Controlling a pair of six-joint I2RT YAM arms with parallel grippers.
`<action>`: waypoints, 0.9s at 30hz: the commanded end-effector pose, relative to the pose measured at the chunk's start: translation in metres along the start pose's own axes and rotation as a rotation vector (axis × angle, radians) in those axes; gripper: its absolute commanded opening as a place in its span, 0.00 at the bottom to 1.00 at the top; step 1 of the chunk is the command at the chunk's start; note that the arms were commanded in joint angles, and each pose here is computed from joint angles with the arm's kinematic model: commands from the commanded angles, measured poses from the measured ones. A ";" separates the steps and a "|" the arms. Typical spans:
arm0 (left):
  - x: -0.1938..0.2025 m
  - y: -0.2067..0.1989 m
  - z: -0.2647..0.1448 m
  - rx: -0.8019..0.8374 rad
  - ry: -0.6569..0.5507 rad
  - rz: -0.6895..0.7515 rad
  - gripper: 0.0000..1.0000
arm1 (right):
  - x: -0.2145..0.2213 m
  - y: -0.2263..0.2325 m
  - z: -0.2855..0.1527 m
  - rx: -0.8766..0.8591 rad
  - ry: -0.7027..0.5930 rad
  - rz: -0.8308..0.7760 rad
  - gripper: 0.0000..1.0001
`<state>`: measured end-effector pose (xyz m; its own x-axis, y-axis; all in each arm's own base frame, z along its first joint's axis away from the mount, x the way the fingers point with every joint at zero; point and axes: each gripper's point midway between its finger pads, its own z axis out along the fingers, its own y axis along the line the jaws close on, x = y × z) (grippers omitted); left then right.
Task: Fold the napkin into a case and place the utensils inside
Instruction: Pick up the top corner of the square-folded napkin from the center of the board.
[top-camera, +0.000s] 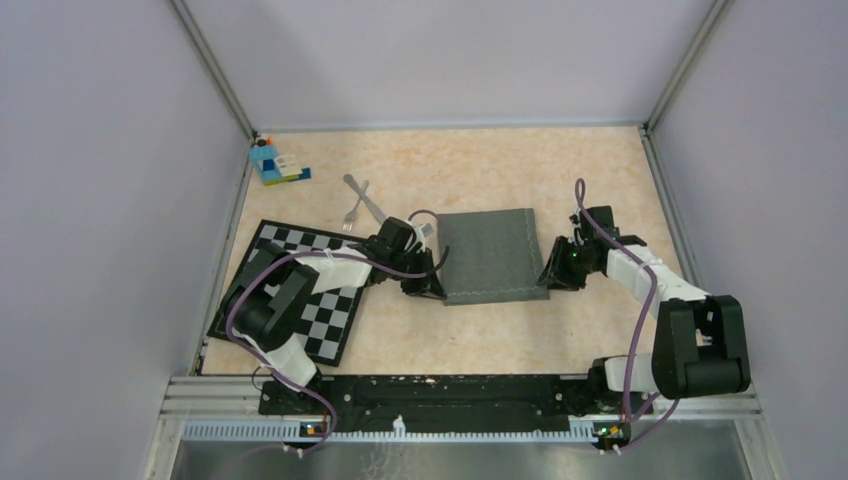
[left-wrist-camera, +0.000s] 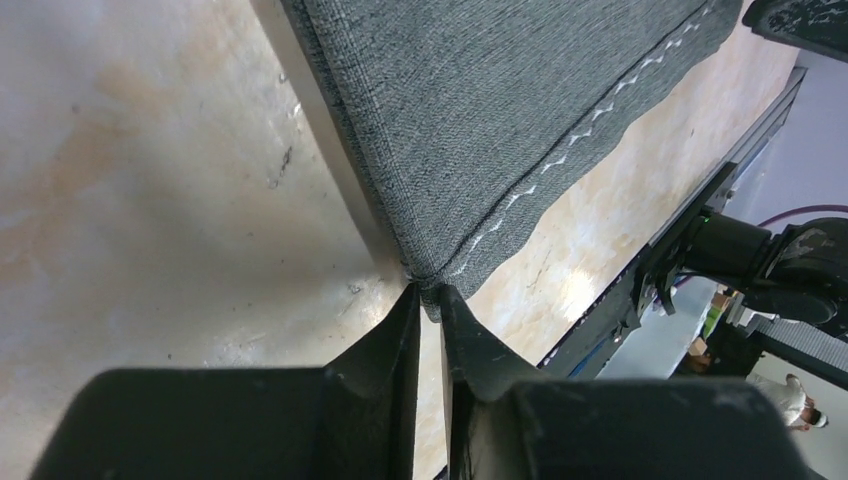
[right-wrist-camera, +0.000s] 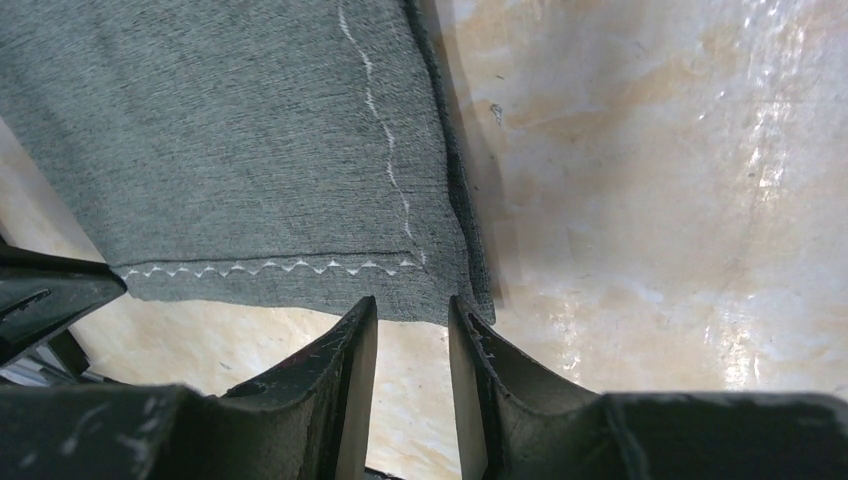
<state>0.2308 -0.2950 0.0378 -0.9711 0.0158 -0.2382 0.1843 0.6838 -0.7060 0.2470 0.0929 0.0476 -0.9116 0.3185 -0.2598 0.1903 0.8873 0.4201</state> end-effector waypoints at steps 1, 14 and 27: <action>0.004 -0.005 -0.002 0.024 -0.005 0.023 0.17 | -0.004 -0.005 0.002 0.018 -0.019 0.029 0.32; 0.003 -0.004 -0.009 -0.017 -0.003 0.045 0.28 | -0.007 -0.011 0.001 0.053 -0.037 0.035 0.33; -0.019 -0.043 -0.023 0.117 -0.103 0.066 0.09 | -0.006 -0.011 0.006 0.046 -0.023 0.028 0.33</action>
<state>0.2343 -0.3003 0.0955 -0.9281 -0.0198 -0.3718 0.2830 0.6112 -0.7391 0.2451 0.0837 0.0376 -0.9033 0.3478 -0.2511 0.2387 0.8939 0.3793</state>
